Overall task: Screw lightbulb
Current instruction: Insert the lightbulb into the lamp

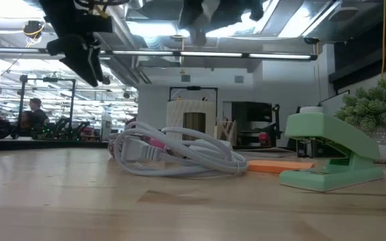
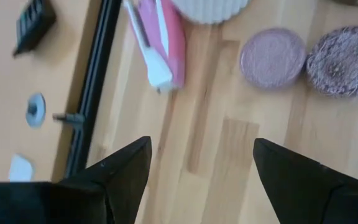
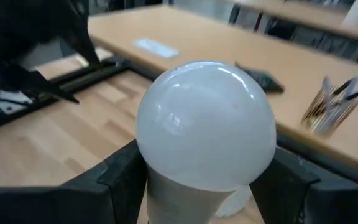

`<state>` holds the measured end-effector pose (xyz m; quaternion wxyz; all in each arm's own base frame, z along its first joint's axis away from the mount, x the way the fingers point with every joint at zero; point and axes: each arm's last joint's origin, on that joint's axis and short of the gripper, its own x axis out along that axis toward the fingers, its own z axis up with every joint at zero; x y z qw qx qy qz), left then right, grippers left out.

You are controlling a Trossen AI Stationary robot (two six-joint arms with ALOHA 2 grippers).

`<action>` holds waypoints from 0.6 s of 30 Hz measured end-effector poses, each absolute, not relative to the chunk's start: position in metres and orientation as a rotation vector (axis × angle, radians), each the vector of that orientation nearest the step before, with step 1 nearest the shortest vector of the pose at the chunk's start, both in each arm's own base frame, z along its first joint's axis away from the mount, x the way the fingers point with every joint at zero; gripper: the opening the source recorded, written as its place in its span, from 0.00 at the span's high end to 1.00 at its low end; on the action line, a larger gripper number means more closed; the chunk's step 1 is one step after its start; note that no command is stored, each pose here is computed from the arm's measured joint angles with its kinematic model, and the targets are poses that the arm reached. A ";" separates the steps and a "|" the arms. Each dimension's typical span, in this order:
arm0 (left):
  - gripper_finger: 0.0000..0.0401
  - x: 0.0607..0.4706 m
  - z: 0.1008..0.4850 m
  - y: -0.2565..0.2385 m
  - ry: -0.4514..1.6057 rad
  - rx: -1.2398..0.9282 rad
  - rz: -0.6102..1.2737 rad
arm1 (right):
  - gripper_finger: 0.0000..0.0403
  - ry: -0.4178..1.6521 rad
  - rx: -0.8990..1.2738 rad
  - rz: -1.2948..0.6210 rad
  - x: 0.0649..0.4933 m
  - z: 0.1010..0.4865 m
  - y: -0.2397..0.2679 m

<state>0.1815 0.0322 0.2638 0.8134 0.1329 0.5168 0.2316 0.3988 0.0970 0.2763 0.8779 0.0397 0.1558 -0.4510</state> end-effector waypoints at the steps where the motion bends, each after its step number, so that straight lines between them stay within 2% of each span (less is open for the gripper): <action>1: 0.32 0.180 0.264 0.032 1.100 0.269 0.504 | 0.40 0.306 0.066 -0.951 0.397 0.277 0.103; 9: 0.32 0.164 0.253 0.030 0.906 0.190 0.553 | 0.40 0.129 -0.047 -1.051 0.376 0.277 0.145; 14: 0.32 0.158 0.252 0.028 0.797 0.163 0.535 | 0.40 0.059 -0.026 -1.081 0.366 0.254 0.150; 18: 0.32 0.163 0.253 0.026 0.681 0.048 0.528 | 0.40 0.024 0.030 -1.097 0.364 0.229 0.143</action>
